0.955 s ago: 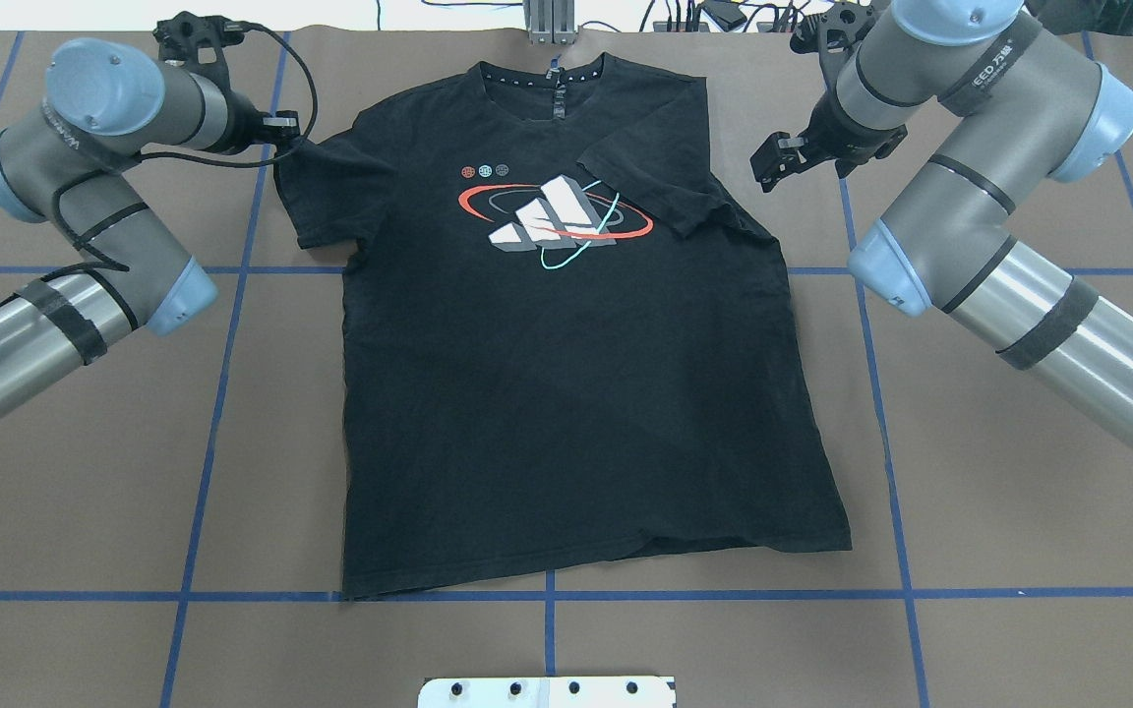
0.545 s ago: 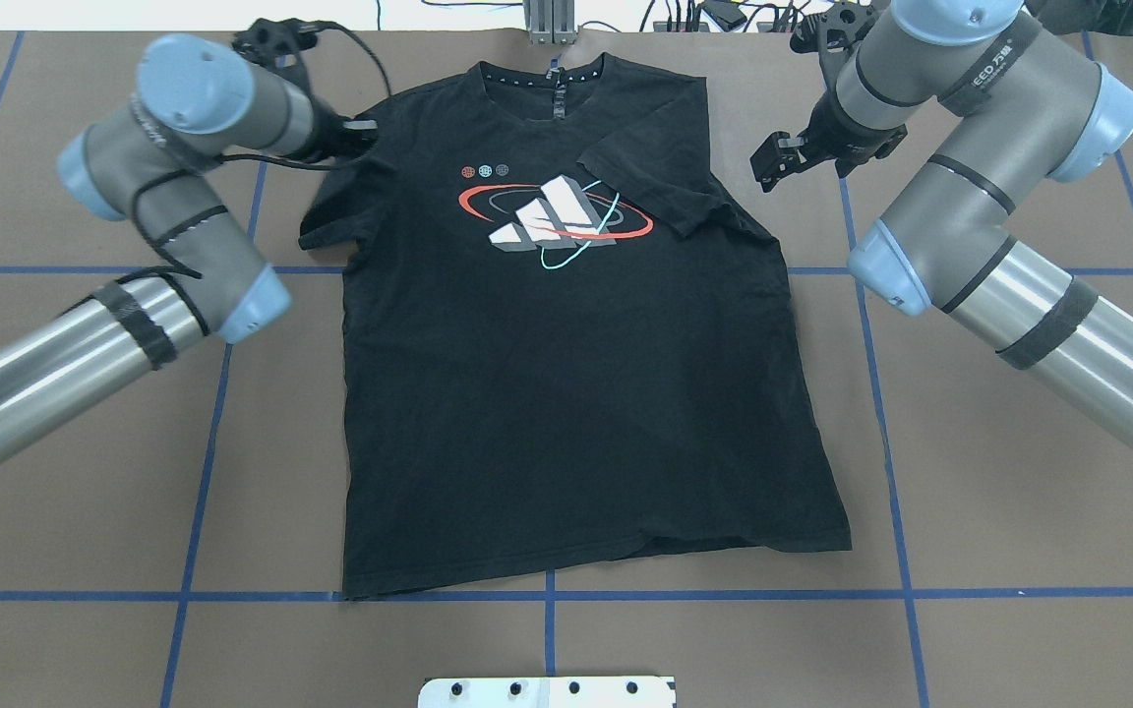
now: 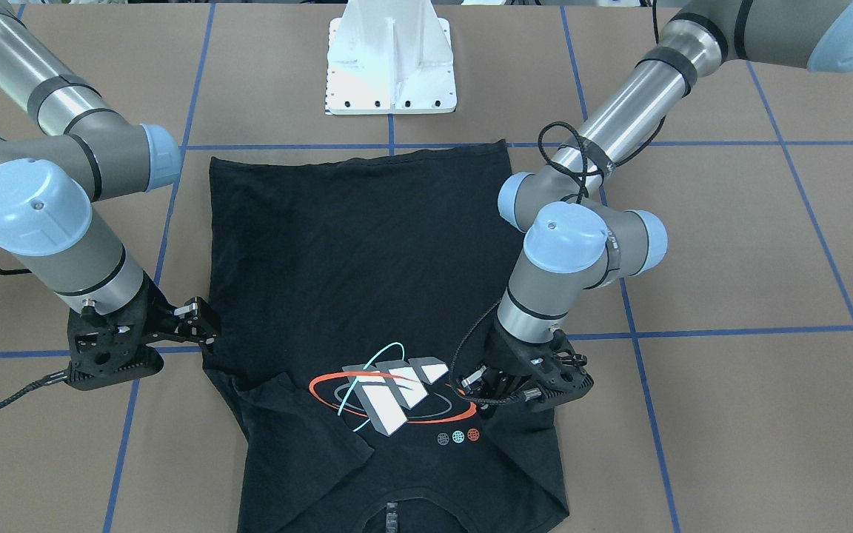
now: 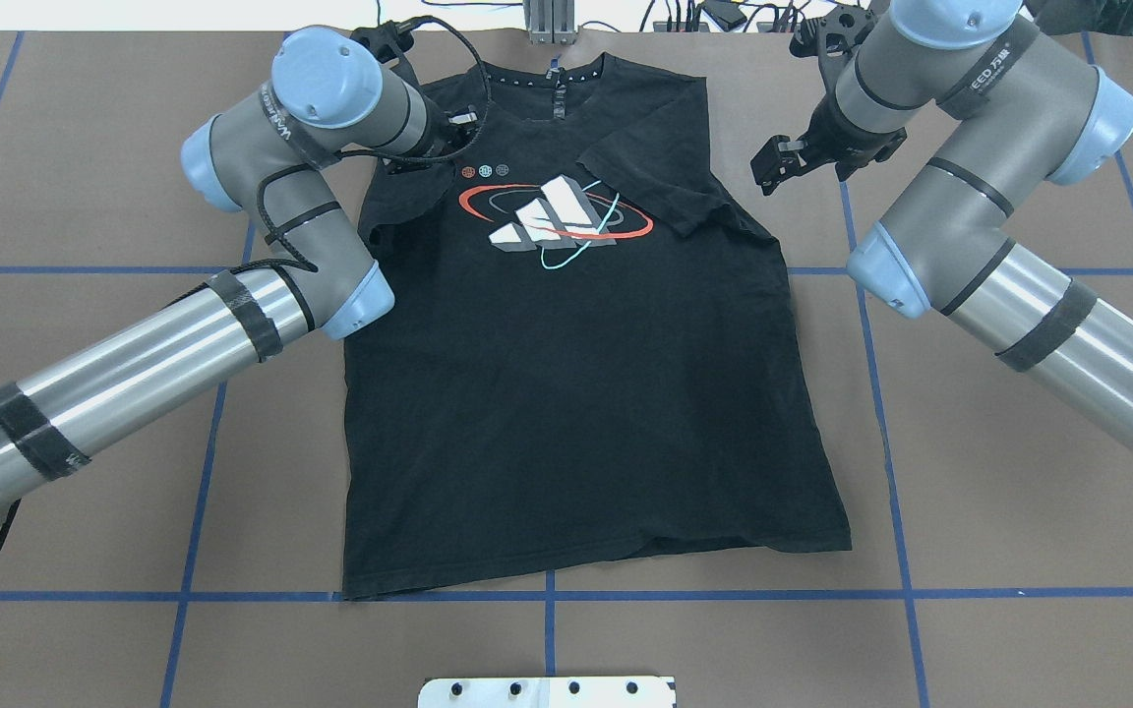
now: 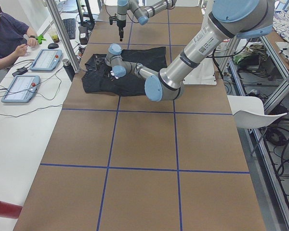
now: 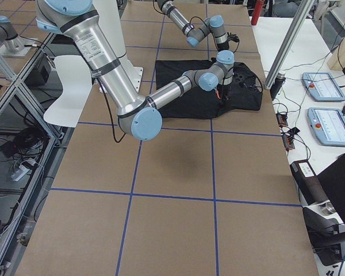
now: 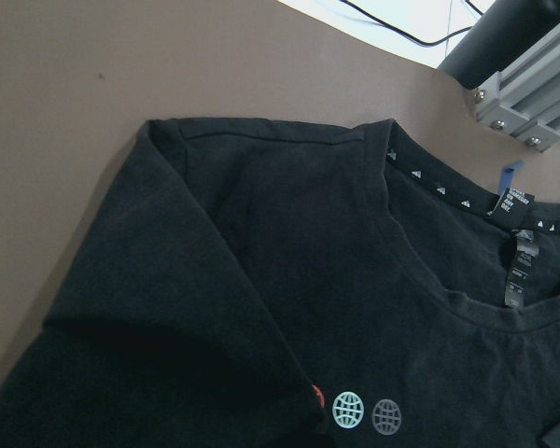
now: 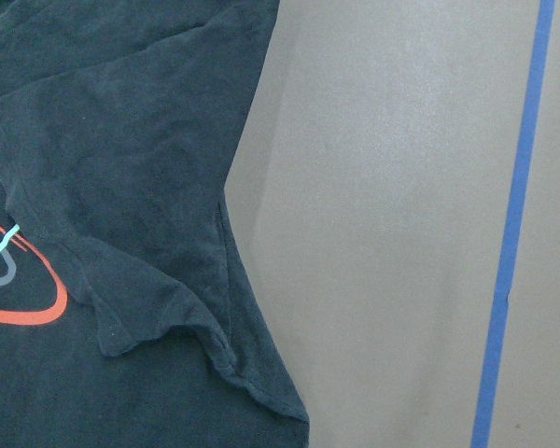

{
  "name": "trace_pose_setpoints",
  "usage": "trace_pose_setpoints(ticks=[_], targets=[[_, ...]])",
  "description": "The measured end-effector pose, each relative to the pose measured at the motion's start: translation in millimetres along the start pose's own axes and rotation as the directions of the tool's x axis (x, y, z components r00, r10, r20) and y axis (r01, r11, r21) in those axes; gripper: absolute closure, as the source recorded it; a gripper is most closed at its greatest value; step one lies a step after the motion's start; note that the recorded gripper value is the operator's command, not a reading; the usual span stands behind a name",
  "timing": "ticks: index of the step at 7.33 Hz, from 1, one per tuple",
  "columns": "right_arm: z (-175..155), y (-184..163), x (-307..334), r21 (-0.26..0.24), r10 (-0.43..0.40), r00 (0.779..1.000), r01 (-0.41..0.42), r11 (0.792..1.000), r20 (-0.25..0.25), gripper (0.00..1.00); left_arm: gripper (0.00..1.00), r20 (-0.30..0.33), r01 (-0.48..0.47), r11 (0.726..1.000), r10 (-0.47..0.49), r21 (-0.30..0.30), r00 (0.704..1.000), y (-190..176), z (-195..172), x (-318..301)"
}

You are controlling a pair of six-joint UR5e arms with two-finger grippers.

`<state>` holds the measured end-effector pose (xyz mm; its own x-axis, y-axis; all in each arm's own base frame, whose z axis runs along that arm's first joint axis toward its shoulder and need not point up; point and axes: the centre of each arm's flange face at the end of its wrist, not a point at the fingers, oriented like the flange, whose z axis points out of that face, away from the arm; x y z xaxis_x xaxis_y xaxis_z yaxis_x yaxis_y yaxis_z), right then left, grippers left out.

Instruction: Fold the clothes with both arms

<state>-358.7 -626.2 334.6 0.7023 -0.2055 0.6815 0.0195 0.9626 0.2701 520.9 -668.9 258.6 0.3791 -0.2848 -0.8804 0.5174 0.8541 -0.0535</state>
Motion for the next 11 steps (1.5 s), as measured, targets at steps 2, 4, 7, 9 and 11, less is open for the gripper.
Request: trace_pose_setpoints(ticks=[2, 4, 7, 9, 11], targets=[[0, 0, 0, 0.0, 0.0, 1.0, 0.0, 1.0, 0.0, 0.0, 1.0, -0.001, 0.055, 0.999, -0.055, -0.001, 0.999, 1, 3, 12], [0, 0, -1, -0.001, -0.001, 1.0, 0.001, 1.0, 0.0, 0.0, 0.66, -0.006, 0.088, 0.996, -0.087, 0.02, 0.996, 0, 7, 22], [0, 0, -2, 0.0, -0.002, 1.0, 0.002, 1.0, 0.0, 0.0, 0.0, -0.016, 0.084, 0.996, -0.083, 0.033, 0.996, 4, 10, 24], [-1, 0, -4, 0.003, 0.01, 1.0, -0.01, 1.0, 0.004, 0.0, 0.0, -0.036, 0.016, 1.0, -0.016, 0.014, 0.999, 12, -3, 33], [-8, 8, -5, 0.011, 0.058, 0.998, -0.058, 0.998, 0.016, 0.0, 0.0, -0.028, -0.09, 0.994, 0.088, -0.059, 0.996, 30, -43, 27]])
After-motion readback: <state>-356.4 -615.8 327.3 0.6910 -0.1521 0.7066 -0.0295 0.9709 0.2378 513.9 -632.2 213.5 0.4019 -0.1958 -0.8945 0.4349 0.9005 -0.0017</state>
